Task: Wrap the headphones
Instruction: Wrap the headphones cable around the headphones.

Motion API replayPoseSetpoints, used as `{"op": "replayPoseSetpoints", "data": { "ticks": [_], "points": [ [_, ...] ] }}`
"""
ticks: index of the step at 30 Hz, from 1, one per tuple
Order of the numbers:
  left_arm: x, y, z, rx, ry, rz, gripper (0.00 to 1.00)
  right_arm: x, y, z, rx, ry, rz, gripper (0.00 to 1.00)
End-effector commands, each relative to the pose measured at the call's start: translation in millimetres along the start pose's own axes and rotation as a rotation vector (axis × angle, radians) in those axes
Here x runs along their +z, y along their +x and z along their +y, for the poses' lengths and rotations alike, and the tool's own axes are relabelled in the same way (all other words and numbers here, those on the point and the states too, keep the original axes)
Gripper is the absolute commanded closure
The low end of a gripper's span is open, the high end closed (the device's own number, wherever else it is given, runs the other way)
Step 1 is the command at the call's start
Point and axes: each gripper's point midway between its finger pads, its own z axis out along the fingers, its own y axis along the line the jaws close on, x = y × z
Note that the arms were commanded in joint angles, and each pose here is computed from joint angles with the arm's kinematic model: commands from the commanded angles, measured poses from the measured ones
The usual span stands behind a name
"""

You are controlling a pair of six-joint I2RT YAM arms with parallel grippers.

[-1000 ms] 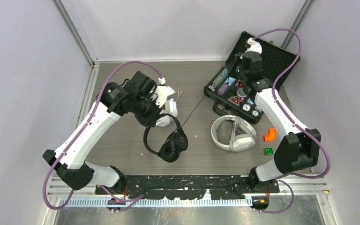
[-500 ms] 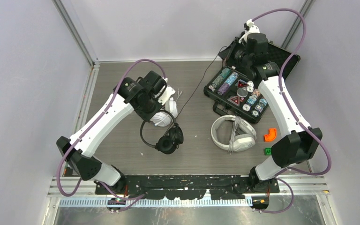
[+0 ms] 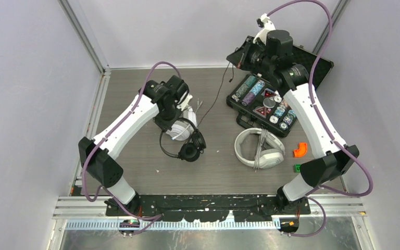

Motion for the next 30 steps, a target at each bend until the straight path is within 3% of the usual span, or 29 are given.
{"op": "replayPoseSetpoints", "data": {
  "ticks": [1,11,21,30],
  "points": [
    [1.2,-17.0,12.5,-0.100,-0.008,-0.046,1.00,-28.9,-27.4,43.4,-0.016,-0.098,-0.062,1.00],
    [15.1,-25.6,17.8,-0.074,-0.004,-0.035,1.00,-39.9,-24.6,111.1,-0.082,-0.225,-0.041,1.00],
    [31.4,-27.6,43.5,-0.242,-0.001,0.002,1.00,-58.1,-12.0,161.3,-0.084,-0.351,-0.007,1.00],
    [47.0,-29.0,48.4,-0.259,-0.014,0.039,1.00,-69.3,16.3,206.3,-0.087,-0.459,0.070,1.00]
  ]
}}
